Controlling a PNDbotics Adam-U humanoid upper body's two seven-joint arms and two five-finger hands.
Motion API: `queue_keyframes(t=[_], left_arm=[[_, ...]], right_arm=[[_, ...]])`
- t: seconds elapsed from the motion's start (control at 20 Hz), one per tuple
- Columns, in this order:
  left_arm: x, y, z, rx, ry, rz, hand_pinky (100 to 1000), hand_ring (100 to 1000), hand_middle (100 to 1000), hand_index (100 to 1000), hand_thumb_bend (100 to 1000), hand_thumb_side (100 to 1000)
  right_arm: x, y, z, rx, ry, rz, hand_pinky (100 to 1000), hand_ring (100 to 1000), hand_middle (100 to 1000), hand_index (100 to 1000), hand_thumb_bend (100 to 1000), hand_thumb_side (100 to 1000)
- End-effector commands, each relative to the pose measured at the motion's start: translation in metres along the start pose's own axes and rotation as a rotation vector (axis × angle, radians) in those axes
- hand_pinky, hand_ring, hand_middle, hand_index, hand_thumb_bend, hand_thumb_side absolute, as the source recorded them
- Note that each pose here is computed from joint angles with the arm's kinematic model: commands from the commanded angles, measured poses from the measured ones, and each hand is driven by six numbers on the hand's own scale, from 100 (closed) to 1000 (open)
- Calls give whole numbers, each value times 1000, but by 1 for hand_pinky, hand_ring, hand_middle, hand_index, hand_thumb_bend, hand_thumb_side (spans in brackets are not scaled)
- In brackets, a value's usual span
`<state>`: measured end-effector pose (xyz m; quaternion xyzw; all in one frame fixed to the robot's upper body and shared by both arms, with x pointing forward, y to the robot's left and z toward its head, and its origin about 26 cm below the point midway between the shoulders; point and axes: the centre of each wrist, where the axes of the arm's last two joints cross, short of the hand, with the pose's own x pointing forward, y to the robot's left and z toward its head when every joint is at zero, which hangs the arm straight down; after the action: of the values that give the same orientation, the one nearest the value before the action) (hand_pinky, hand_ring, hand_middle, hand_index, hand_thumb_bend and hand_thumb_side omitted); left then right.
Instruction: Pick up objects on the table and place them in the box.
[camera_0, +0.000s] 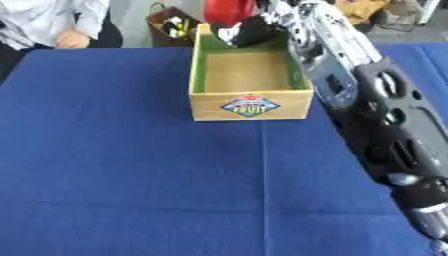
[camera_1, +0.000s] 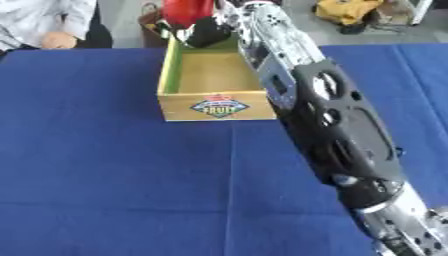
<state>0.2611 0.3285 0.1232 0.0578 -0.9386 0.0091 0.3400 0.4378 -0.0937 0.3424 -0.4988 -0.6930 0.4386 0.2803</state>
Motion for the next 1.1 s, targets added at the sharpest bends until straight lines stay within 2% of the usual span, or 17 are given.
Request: queue_keyframes(t=[0.05,0.4,0.75,0.95,1.05,1.1], left_arm=[[5,0,-4,-18,-23,-3,324,355,484,774,385,670],[5,0,-4,-19,-23,0,324,354,484,774,383,669],[5,-1,-5,-22,-24,5,324,354,483,774,382,669],[5,-1,-4,-23,-25,6,324,354,484,774,383,670],[5,-2,-5,-24,-26,7,324,354,484,775,383,670],[5,-2,-5,-25,-26,7,324,354,484,775,383,670]], right_arm=[[-2,0,-10,-23,14,45,711,727,326,468,100,458],[-14,36,-20,33,32,147,697,719,333,449,100,476],[-21,62,-23,62,83,218,684,711,342,461,100,481],[-22,73,-22,94,99,253,685,715,359,481,100,487],[-21,76,-22,116,97,252,699,745,425,548,100,505],[-21,78,-22,131,94,251,699,745,425,548,100,505]])
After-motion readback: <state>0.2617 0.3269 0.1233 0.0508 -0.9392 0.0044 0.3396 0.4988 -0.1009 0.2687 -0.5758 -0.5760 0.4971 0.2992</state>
